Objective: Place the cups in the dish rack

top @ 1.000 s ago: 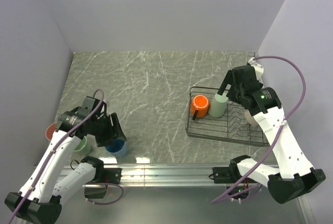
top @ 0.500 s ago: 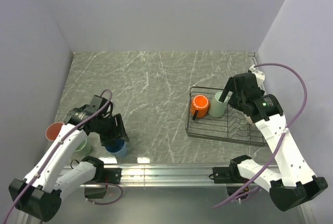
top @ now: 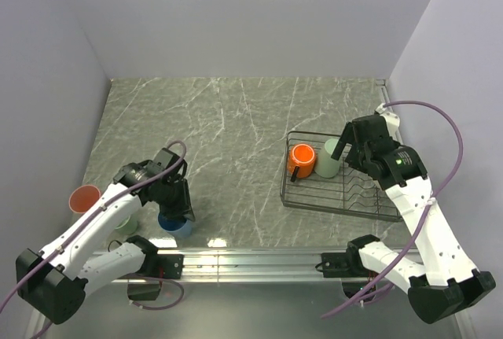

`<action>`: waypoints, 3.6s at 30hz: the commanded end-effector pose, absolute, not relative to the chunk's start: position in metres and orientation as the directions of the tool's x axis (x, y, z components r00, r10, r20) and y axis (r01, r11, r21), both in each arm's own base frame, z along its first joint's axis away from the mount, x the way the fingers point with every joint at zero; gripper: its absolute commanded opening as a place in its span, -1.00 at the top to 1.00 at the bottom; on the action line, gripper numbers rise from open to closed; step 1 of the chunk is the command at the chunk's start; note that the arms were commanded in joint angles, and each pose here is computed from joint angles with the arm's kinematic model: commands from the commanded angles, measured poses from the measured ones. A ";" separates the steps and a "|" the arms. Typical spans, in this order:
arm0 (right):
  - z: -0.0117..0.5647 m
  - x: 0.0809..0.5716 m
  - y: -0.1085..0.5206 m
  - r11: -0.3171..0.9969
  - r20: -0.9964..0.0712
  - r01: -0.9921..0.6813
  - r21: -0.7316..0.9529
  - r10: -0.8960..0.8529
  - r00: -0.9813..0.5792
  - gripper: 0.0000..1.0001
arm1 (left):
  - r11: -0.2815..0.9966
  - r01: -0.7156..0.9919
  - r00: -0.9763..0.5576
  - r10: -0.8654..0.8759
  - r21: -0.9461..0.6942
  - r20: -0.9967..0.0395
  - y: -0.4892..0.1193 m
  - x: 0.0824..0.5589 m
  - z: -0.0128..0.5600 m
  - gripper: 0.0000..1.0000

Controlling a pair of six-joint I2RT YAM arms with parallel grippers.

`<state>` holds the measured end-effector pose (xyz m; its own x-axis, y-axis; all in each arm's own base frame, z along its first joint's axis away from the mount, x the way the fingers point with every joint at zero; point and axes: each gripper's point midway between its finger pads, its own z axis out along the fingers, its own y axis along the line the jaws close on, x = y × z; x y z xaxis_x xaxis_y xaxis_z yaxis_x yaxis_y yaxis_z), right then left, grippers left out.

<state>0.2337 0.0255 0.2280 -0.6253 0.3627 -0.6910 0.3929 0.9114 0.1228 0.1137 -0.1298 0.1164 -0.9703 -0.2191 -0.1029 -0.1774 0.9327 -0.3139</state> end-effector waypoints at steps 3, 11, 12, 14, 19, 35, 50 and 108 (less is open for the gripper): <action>0.228 0.231 0.024 0.909 -0.700 0.397 0.127 0.366 -0.613 -0.99 | 0.935 -0.186 -0.964 -0.233 -0.302 -0.127 -0.134 0.116 0.111 0.71; 0.245 0.233 0.025 0.913 -0.713 0.384 0.137 0.360 -0.601 -0.99 | 0.954 -0.106 -0.968 -0.164 -0.280 -0.192 -0.137 0.134 0.151 0.99; 0.254 0.234 0.028 0.917 -0.719 0.366 0.159 0.362 -0.594 -0.99 | 0.949 -0.081 -0.962 -0.155 -0.305 -0.227 -0.141 0.141 0.173 1.00; 0.270 0.237 0.039 0.925 -0.727 0.312 0.215 0.365 -0.582 -0.99 | 0.939 -0.052 -0.959 -0.142 -0.340 -0.246 -0.153 0.153 0.194 0.99; 0.322 0.235 0.112 0.862 -0.716 -0.051 0.504 0.384 -0.583 -0.99 | 0.803 0.128 -0.917 -0.127 -0.581 -0.377 -0.211 0.190 0.295 0.99; 0.339 0.203 0.198 0.396 -0.456 -0.277 0.875 0.485 -0.746 -0.99 | -0.032 0.385 -0.905 -0.207 -0.922 -0.371 -0.289 0.167 0.440 0.99; 0.344 0.198 0.209 0.182 -0.331 -0.277 0.943 0.541 -0.773 -0.99 | -0.193 0.319 -0.935 -0.225 -0.928 -0.275 -0.288 0.166 0.436 0.99; 0.205 0.203 0.077 0.922 -0.645 0.165 0.350 0.365 -0.671 1.00 | 0.720 0.062 -0.882 -0.285 -0.692 -0.375 -0.216 0.194 0.253 -0.52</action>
<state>0.1985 0.0866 0.2137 -0.7006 0.3709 -0.6096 0.1365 0.9082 0.3957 0.1888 -0.2174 0.2341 -0.9029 -0.2977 -0.3099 0.0043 0.7148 -0.6993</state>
